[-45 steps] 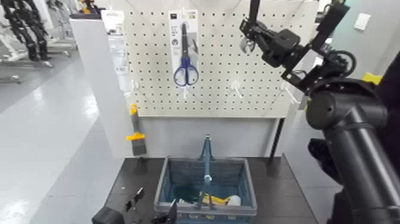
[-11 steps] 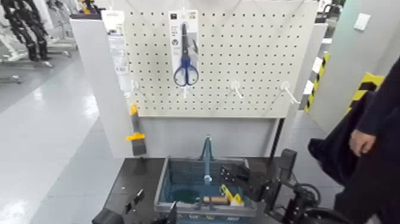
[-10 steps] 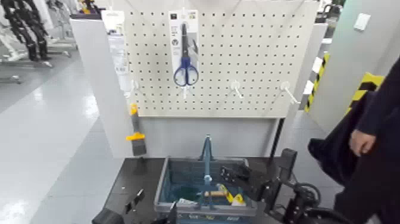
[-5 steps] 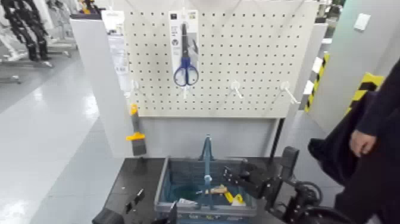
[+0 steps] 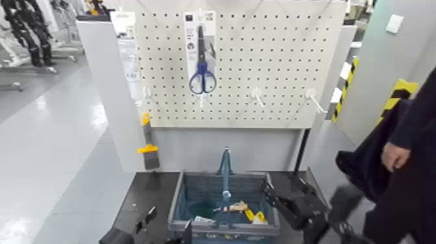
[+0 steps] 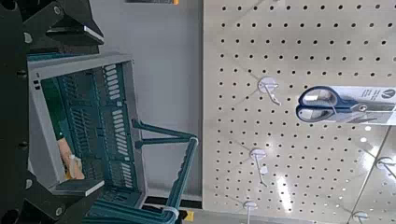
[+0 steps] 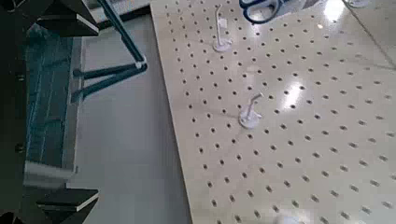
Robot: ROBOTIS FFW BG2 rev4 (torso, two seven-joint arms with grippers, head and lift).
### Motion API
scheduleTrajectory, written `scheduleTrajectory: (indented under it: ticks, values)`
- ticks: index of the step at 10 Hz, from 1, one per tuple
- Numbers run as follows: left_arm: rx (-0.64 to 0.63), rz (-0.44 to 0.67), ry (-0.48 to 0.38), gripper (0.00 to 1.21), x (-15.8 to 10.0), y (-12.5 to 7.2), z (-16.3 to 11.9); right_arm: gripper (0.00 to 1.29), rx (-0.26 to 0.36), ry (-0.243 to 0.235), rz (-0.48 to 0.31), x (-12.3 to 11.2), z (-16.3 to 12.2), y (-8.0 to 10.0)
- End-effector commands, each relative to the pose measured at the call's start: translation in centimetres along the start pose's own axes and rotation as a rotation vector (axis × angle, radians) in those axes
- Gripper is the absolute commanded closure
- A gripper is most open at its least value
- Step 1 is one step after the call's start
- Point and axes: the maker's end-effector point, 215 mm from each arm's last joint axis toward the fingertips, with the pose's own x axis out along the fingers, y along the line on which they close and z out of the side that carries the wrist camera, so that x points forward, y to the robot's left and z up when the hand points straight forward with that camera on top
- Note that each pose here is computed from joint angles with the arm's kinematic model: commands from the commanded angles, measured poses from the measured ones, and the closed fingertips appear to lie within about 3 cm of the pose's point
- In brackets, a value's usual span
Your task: Put the black wrench into the crate.
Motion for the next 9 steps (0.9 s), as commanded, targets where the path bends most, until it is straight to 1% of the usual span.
scheduleTrajectory:
  ticks: [1, 2, 3, 4, 5, 6, 7, 8, 9]
  values:
    - [0.000, 0.007, 0.001, 0.21, -0.3, 0.3, -0.1, 0.10, -0.079, -0.043, -0.114, -5.8, 0.3, -0.1]
    - [0.000, 0.011, 0.002, 0.21, -0.5, 0.5, -0.1, 0.10, -0.080, -0.052, -0.173, -7.4, 0.1, -0.1]
    - [0.000, 0.014, 0.003, 0.21, -0.6, 0.6, -0.1, 0.10, -0.098, -0.067, -0.223, -9.2, -0.5, 0.5]
    - [0.000, 0.017, 0.004, 0.21, -0.8, 0.7, -0.2, 0.11, -0.108, -0.045, -0.232, -10.2, -1.5, 1.2]
    - [0.000, 0.023, 0.004, 0.21, -0.9, 0.9, -0.2, 0.11, -0.118, -0.035, -0.235, -11.3, -2.2, 1.7]
    - [-0.003, 0.027, 0.005, 0.21, -1.0, 0.9, -0.3, 0.12, -0.117, -0.031, -0.241, -11.5, -2.3, 1.7]
    - [-0.004, 0.027, 0.006, 0.21, -1.0, 0.9, -0.4, 0.12, -0.128, -0.048, -0.236, -11.6, -1.9, 1.8]
    - [-0.002, 0.028, 0.007, 0.21, -1.1, 0.9, -0.4, 0.13, -0.132, -0.042, -0.236, -12.0, -2.1, 1.7]
    - [-0.006, 0.032, 0.008, 0.21, -1.2, 1.0, -0.4, 0.13, -0.136, -0.047, -0.246, -12.3, -2.0, 1.7]
